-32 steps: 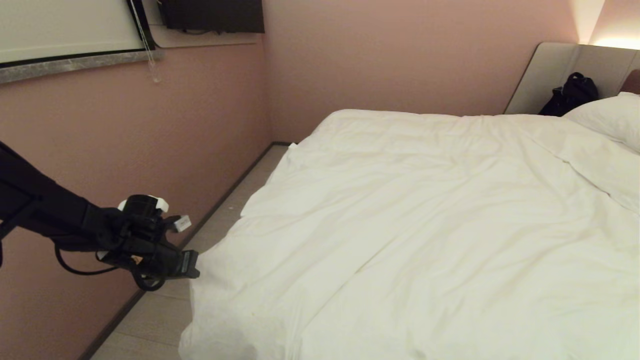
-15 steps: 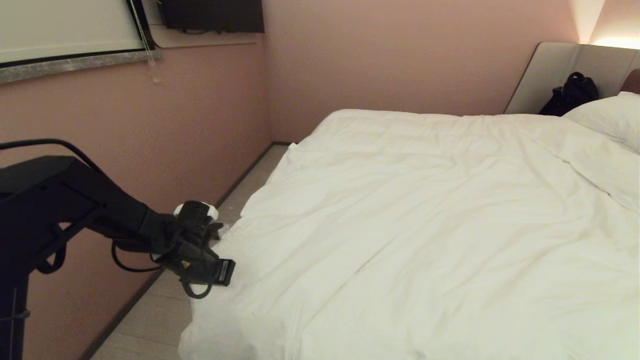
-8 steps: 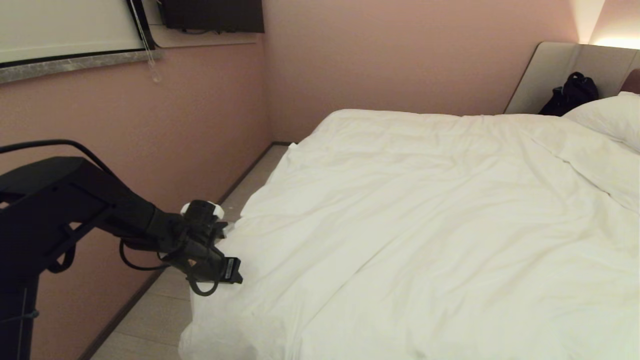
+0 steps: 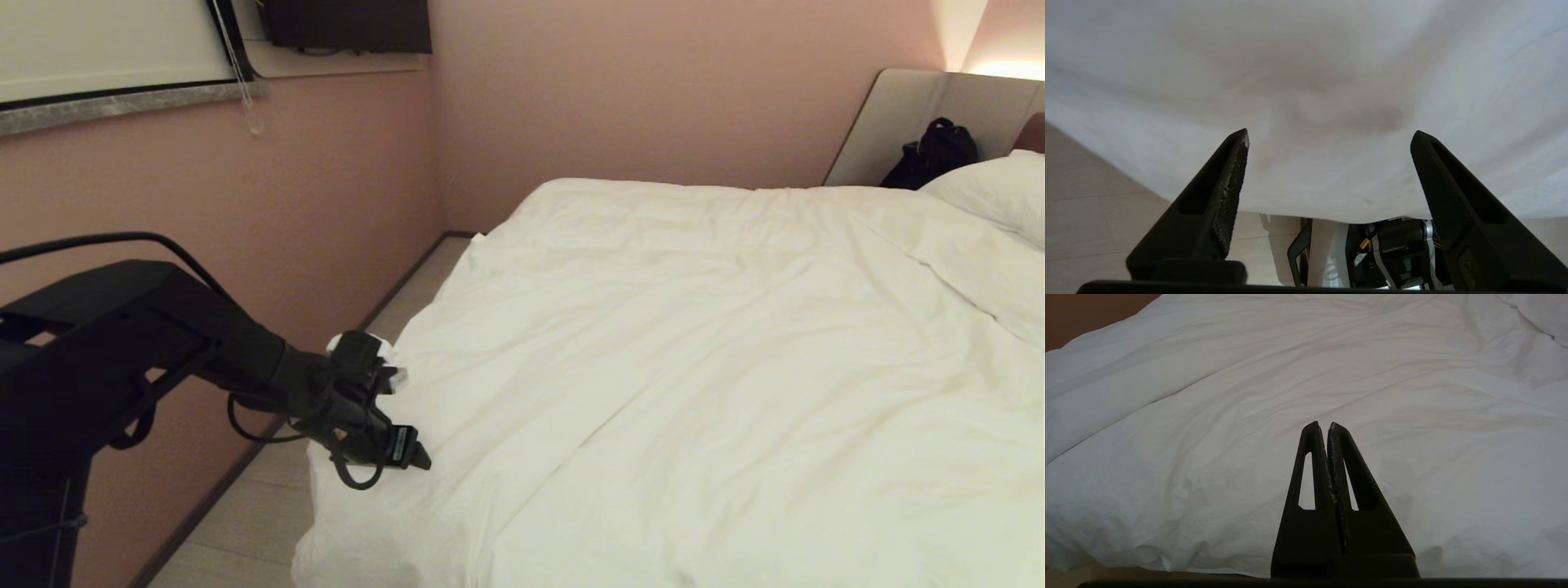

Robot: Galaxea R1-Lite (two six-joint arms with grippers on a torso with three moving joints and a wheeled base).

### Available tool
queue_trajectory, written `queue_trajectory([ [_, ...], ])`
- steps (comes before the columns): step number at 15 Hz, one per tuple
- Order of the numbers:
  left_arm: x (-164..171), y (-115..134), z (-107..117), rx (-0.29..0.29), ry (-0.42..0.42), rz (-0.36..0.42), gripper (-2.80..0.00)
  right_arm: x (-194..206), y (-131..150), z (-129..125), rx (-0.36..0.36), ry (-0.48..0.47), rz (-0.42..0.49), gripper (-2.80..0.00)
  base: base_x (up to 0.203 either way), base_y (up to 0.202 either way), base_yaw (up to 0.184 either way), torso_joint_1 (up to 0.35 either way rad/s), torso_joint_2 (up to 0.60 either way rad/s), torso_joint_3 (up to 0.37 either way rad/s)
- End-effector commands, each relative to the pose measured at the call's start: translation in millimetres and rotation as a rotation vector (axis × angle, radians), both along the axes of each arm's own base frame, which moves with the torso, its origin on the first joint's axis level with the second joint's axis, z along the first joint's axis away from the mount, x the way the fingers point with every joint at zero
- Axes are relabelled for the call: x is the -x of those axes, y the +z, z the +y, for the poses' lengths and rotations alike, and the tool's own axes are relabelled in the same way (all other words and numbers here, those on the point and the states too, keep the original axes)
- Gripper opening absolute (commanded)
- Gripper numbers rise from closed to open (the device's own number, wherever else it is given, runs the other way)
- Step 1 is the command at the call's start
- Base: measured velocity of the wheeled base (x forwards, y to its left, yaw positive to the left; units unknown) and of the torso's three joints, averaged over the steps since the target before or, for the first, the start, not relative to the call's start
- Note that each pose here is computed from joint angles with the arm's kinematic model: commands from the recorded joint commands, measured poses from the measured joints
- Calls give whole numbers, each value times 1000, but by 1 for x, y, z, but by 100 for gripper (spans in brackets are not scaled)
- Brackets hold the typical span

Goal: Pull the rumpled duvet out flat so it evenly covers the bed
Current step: Flatten the corners of the folded blanket

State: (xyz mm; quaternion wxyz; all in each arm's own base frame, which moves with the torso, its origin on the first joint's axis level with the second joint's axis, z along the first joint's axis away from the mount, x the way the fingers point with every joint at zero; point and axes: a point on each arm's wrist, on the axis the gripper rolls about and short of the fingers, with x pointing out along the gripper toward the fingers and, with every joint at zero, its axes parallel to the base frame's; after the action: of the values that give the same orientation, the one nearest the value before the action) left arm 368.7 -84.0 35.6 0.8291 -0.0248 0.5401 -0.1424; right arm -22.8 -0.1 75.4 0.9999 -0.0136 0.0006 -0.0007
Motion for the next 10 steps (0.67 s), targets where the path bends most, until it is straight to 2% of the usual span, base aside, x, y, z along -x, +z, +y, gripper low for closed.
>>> queue_trajectory([
  [1, -1, 0, -5, 4, -7, -2, 0, 0, 0, 0, 0, 0, -1, -280, 0, 0, 0, 0, 0, 0],
  [7, 0, -9, -27, -16, -65, 7, 0, 0, 0, 0, 0, 0, 1, -280, 0, 0, 0, 0, 0, 0],
  [10, -5, -18, -33, -134, -24, -15, 0, 0, 0, 0, 0, 0, -1, -280, 0, 0, 0, 0, 0, 0],
])
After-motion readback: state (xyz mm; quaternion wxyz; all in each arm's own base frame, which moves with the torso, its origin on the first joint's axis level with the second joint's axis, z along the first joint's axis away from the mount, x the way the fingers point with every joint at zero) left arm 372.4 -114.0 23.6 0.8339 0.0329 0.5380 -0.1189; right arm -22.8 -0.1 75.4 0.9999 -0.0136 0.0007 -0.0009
